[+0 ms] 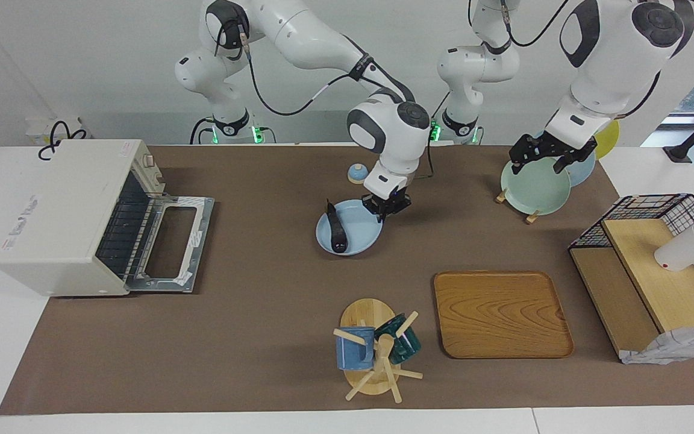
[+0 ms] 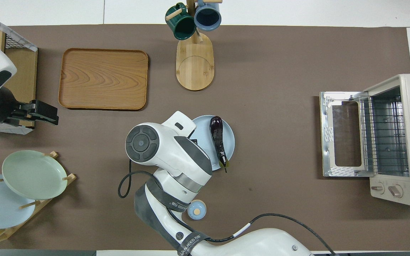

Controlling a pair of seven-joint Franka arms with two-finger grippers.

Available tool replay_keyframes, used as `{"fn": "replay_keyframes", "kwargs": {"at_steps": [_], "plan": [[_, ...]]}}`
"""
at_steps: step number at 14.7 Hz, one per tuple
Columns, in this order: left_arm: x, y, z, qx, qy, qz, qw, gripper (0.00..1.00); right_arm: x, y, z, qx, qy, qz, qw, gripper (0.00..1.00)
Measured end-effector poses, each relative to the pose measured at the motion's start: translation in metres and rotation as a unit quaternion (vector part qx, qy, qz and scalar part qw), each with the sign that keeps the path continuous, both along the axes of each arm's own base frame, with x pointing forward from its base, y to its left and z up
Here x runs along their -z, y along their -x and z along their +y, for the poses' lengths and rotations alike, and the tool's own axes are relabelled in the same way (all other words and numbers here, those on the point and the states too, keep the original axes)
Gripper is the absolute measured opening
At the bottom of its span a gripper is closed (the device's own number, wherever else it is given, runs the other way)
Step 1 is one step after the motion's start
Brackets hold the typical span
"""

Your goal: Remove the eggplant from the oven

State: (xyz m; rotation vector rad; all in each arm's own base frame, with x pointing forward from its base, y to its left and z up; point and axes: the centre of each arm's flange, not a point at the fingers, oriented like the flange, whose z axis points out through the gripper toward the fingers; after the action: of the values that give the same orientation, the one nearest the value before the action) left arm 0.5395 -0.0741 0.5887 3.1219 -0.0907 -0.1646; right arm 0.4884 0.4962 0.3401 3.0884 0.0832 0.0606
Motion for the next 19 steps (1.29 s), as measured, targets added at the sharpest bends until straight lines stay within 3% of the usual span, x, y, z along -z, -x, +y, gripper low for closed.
{"fn": "replay_keyframes", "kwargs": {"at_steps": [2, 3, 6, 7, 8, 11, 14, 17, 19], "plan": [[0.000, 0.000, 0.000, 0.000, 0.000, 0.000, 1.000, 1.00, 0.005, -0.001, 0.000, 0.004, -0.013, -0.004, 1.000, 0.03], [0.000, 0.000, 0.000, -0.001, 0.000, 0.000, 1.000, 1.00, 0.003, -0.001, 0.000, 0.004, -0.016, -0.006, 1.000, 0.08], [0.000, -0.001, 0.005, -0.005, 0.000, -0.001, 1.000, 1.00, -0.011, -0.007, -0.003, 0.003, -0.020, -0.015, 1.000, 0.40], [0.000, -0.001, 0.006, -0.006, 0.000, -0.001, 1.000, 1.00, -0.019, -0.012, -0.009, -0.007, -0.011, -0.017, 1.000, 0.47], [0.000, -0.001, 0.008, -0.008, 0.000, -0.001, 1.000, 1.00, -0.027, -0.019, -0.020, -0.024, 0.004, -0.015, 1.000, 0.47], [0.000, -0.001, 0.007, -0.007, 0.000, -0.003, 1.000, 1.00, -0.062, -0.049, -0.085, -0.057, 0.044, 0.018, 0.997, 0.37], [0.001, -0.001, -0.006, 0.000, 0.001, -0.009, 1.000, 1.00, -0.086, -0.073, -0.179, -0.067, 0.083, 0.056, 0.993, 0.01], [0.020, 0.006, -0.072, -0.028, 0.002, -0.023, 0.999, 1.00, -0.062, -0.078, -0.267, -0.055, 0.112, 0.093, 0.988, 0.01], [0.046, 0.019, -0.137, -0.044, 0.001, -0.028, 0.999, 1.00, -0.025, -0.078, -0.324, -0.045, 0.114, 0.092, 0.988, 0.01]]}}
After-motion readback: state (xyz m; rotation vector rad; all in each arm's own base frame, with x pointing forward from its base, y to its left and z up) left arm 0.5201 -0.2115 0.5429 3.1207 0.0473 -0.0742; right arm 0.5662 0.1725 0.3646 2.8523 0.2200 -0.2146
